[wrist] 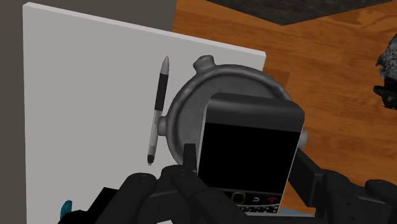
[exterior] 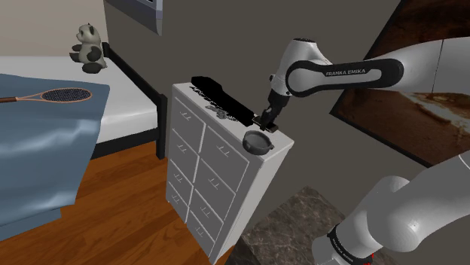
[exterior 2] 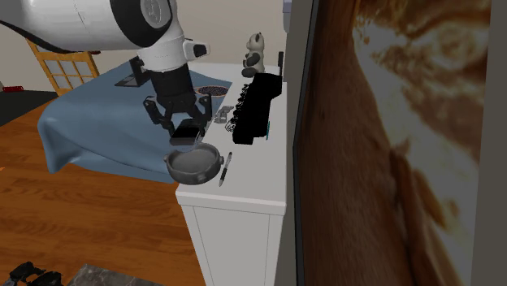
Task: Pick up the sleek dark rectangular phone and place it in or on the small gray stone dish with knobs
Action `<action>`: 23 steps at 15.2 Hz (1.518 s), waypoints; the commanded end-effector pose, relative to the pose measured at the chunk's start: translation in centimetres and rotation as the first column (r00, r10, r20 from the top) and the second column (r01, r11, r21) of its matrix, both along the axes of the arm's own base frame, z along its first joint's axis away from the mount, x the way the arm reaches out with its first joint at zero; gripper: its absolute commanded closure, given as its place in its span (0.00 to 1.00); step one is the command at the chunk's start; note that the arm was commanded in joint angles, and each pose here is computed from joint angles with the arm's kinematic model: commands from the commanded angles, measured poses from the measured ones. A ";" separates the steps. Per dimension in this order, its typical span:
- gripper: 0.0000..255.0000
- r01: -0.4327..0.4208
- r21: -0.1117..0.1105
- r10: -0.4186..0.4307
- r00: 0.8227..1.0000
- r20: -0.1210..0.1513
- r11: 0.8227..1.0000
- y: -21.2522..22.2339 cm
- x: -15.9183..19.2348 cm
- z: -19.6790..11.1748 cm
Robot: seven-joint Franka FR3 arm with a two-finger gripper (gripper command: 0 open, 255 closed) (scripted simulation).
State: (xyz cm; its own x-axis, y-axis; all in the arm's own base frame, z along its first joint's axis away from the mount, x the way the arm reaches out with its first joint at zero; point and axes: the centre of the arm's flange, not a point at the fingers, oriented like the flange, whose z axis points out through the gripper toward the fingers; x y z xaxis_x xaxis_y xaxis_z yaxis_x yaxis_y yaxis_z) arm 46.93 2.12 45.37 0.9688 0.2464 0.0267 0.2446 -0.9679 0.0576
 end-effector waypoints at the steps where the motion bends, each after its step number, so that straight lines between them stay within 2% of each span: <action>1: 1.00 0.001 0.000 -0.001 1.000 0.000 1.000 0.2 -0.1 -1.0; 12: 1.00 0.001 0.000 -0.001 1.000 0.000 1.000 0.2 -0.1 -7.0; 20: 1.00 0.001 0.000 -0.001 1.000 0.000 1.000 0.2 -0.1 -7.0; 21: 0.00 0.001 0.000 -0.001 1.000 0.000 1.000 0.2 -0.1 -7.0; 23: 0.00 0.001 0.000 -0.001 1.000 0.000 1.000 0.2 -0.1 -7.0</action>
State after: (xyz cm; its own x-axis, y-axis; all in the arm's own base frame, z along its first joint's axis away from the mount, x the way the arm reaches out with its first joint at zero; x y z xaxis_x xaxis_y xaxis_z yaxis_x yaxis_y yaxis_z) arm 46.86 2.29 38.36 0.9690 0.2454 0.0270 0.2436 -0.9682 0.0576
